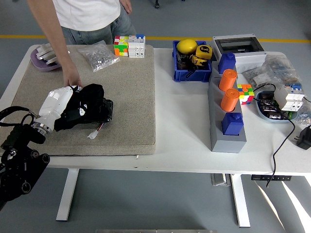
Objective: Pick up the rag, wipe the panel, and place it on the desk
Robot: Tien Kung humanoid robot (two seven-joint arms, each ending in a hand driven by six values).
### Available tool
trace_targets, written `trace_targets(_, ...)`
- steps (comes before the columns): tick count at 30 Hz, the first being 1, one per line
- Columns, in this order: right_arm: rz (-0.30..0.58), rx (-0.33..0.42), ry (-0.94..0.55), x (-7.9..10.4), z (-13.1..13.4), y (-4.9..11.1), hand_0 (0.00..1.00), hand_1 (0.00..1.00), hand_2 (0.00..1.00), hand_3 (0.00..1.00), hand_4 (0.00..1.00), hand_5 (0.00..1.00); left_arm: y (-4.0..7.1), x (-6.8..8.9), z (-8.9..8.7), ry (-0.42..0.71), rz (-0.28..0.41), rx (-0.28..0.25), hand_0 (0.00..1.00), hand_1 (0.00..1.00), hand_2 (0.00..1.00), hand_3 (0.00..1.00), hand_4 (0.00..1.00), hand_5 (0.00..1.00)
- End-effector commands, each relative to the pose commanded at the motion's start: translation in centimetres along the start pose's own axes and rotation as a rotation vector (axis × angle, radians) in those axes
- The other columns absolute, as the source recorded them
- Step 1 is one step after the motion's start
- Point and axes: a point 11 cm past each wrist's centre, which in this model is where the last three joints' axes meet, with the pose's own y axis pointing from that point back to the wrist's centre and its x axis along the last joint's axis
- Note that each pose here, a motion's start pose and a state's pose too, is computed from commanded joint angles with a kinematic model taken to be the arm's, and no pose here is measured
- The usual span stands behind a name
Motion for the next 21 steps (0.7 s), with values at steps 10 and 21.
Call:
trace_targets(10,0.000,0.002,0.002,0.0,-0.1,0.0,0.792,0.629,0.687,0.641,0.998,0.556,-0.7,-1.7,3.0,0.007,-0.044,-0.071,0.261,0.180,0.414,0.316,0.002,0.002)
trace_targets(21,0.000,-0.003,0.004,0.0,0.0,0.0,0.792,0.629,0.687,0.642,0.998,0.557,-0.8,-2.2,4.2,0.022,-0.051,-0.095,0.261,0.181,0.414,0.316,0.002,0.002)
